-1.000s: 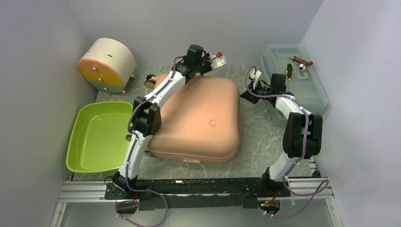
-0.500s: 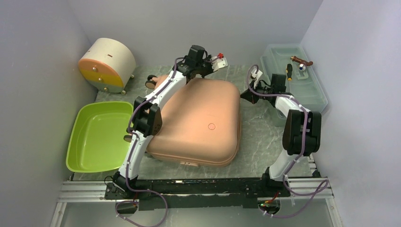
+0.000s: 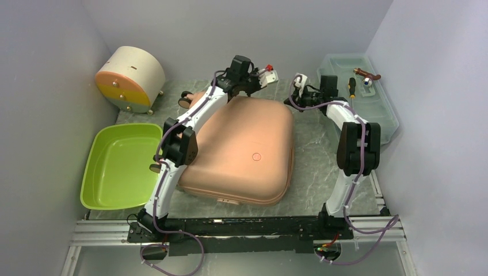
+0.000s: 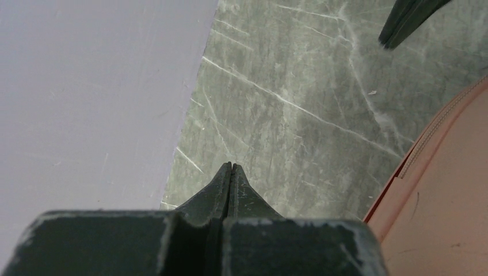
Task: Open, take out, and arrange the luggage
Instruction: Unzip the zipper of the luggage.
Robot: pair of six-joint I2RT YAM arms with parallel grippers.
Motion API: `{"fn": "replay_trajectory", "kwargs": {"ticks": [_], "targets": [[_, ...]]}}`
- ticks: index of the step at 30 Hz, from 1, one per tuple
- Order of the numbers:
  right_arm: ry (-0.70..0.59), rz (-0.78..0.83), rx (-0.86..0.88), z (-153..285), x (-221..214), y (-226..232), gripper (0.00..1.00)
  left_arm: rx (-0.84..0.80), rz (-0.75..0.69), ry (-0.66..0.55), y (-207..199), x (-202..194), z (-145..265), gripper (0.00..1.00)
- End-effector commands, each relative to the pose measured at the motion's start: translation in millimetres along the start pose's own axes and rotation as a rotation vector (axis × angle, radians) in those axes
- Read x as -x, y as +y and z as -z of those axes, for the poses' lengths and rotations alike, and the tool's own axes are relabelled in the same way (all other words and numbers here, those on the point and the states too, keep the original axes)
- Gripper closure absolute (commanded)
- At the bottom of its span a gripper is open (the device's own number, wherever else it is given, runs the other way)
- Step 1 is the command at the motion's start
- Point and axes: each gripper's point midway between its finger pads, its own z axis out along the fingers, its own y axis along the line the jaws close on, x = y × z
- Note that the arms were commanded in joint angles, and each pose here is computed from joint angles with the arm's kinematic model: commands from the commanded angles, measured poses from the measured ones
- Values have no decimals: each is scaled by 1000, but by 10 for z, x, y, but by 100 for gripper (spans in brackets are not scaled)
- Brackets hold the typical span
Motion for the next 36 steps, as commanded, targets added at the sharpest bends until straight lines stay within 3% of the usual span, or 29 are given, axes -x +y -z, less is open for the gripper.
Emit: {"fn": "replay_trajectory", "kwargs": {"ticks": [1, 5, 7, 11, 17, 22, 25, 28, 32, 36], "targets": [[-48, 112, 77, -270, 199, 77, 100, -353, 246, 195, -1199, -273, 108, 100], [-46, 96, 48, -175, 273, -27, 98, -240, 276, 202, -920, -266, 139, 100], [-28, 101, -12, 20, 261, -185, 84, -161, 277, 208, -700, -265, 205, 98], [3, 109, -95, 497, 240, -472, 58, -12, 279, 199, -252, -183, 400, 68], [120, 178, -36, 905, 32, -421, 50, 260, 292, 212, 470, -110, 901, 27], [89, 289, 87, 875, -81, -44, 38, 331, 356, 253, 677, -290, 1326, 9], [45, 279, 92, 755, -59, 15, 36, 228, 351, 261, 457, -291, 1390, 8], [29, 251, 100, 595, -33, 29, 36, 161, 311, 300, 237, -315, 1417, 15], [18, 228, 59, 404, -7, 6, 37, 326, 181, 439, 319, -536, 1421, 16], [37, 251, 39, 276, 2, 1, 36, 533, 65, 537, 484, -713, 1480, 4]]}}
